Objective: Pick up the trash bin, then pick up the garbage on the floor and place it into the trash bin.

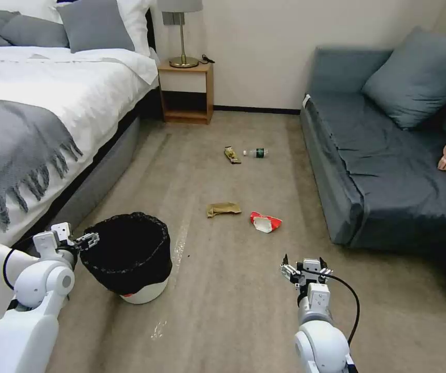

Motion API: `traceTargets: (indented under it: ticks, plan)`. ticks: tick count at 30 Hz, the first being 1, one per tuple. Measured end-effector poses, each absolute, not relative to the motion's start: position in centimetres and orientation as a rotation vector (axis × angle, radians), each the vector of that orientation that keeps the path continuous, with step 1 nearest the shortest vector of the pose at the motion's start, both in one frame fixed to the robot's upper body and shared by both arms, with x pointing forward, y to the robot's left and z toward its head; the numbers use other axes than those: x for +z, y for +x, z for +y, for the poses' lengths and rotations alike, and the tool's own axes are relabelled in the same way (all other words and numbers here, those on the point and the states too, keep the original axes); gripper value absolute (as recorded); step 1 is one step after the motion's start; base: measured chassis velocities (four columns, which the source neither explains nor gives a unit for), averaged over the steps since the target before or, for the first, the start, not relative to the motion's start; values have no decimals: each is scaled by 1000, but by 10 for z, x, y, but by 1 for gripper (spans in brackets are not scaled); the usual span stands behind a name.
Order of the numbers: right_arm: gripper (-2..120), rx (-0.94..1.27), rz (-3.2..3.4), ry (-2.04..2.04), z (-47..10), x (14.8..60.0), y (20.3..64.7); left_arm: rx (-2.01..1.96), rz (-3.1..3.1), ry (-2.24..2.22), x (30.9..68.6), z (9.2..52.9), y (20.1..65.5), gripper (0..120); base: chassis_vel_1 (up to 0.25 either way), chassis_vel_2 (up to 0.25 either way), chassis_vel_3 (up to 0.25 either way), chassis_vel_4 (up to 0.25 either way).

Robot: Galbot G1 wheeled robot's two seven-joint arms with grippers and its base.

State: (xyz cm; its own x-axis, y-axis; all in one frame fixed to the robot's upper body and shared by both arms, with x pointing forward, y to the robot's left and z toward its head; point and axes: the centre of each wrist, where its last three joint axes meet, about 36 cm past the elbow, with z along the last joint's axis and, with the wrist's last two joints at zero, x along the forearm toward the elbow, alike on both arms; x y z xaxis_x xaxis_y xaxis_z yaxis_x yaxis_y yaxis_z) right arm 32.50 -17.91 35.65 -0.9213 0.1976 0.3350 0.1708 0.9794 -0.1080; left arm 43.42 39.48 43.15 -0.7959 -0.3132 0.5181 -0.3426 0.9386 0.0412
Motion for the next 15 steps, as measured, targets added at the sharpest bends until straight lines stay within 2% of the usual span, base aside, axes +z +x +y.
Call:
traceTargets:
  ticks: [15]
  plan:
    - [100,107,-2773,-284,-185,360,325,225,-2393,410,420,395,446,99,0,0,0,0]
